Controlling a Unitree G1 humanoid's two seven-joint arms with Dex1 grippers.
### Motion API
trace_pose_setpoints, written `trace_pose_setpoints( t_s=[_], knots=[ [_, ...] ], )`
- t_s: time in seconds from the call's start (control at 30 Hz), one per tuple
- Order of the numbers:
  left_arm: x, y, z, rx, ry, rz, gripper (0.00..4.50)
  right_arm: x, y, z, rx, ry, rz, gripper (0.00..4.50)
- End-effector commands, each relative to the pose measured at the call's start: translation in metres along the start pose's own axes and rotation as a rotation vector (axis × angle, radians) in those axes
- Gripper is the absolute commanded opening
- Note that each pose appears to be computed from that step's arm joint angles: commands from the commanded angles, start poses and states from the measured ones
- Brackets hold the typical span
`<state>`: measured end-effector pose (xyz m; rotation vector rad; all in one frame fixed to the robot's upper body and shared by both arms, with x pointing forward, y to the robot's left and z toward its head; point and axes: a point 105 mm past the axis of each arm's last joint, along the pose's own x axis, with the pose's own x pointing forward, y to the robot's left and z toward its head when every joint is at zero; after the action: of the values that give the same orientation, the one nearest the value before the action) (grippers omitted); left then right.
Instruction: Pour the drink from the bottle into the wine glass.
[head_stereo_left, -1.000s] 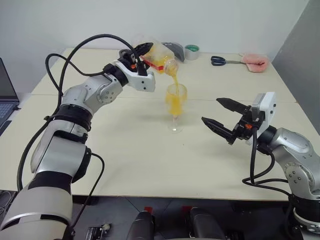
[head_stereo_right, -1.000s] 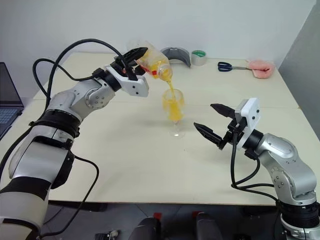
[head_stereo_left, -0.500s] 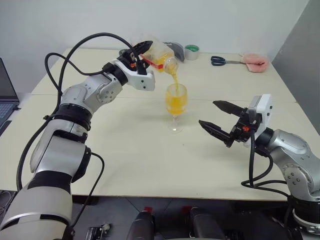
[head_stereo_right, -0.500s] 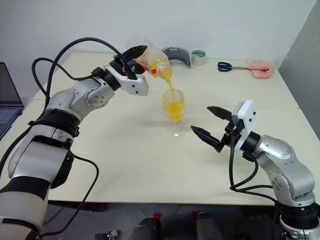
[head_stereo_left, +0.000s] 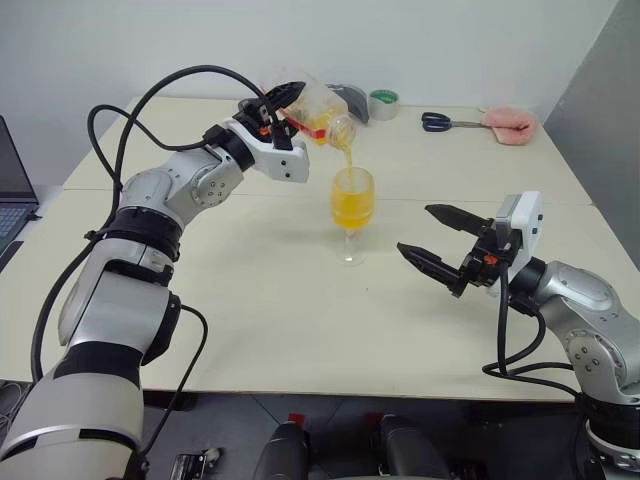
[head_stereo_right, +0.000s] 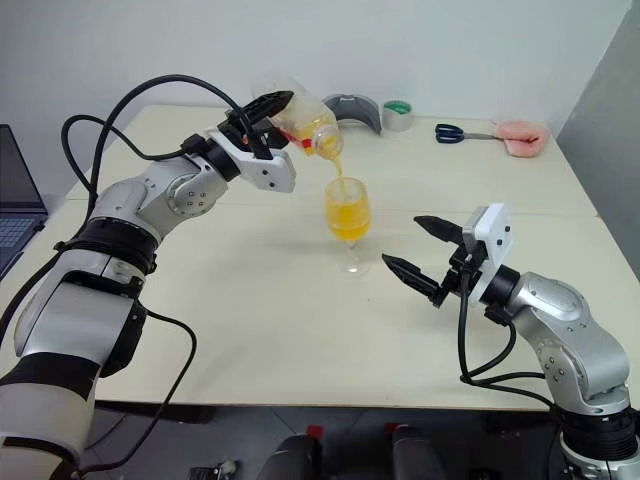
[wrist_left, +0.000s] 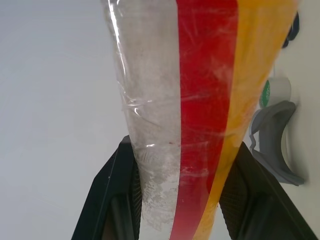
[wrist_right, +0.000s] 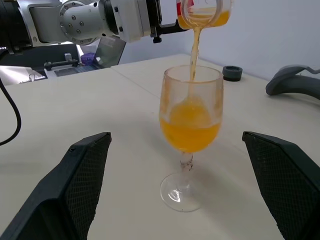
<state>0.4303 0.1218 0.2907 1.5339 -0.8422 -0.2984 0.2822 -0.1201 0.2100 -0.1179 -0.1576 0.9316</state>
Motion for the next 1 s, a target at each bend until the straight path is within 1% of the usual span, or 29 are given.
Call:
trace_pose_setpoints(
  t_s=[0.03, 0.23, 0.47, 0.6, 0.8, 0.9, 1.0],
  knots=[
    [0.005, 0.020, 0.001, 0.025, -0.016, 0.054, 1.66, 0.000, 0.006, 0.011, -0.037, -0.030, 0.017, 4.50],
    [0.004, 0.016, -0.002, -0.020, 0.009, 0.052, 1.66, 0.001, 0.006, 0.012, -0.036, -0.031, 0.016, 4.50],
    [0.003, 0.004, -0.001, -0.138, 0.032, 0.048, 1.66, 0.003, 0.005, 0.015, -0.038, -0.055, -0.002, 4.50],
    [0.003, -0.001, -0.002, -0.246, 0.064, 0.054, 1.66, 0.005, 0.007, 0.015, -0.050, -0.062, -0.004, 4.50],
    [0.007, 0.001, -0.009, -0.506, 0.133, 0.098, 1.66, 0.008, 0.009, 0.015, -0.068, -0.070, -0.014, 4.50],
    [0.003, 0.005, -0.024, -0.729, 0.217, 0.156, 1.66, 0.010, 0.011, 0.010, -0.072, -0.042, -0.011, 4.50],
    [-0.008, 0.002, -0.035, -0.897, 0.285, 0.194, 1.66, 0.013, 0.015, 0.007, -0.068, -0.026, 0.002, 4.50]
  ],
)
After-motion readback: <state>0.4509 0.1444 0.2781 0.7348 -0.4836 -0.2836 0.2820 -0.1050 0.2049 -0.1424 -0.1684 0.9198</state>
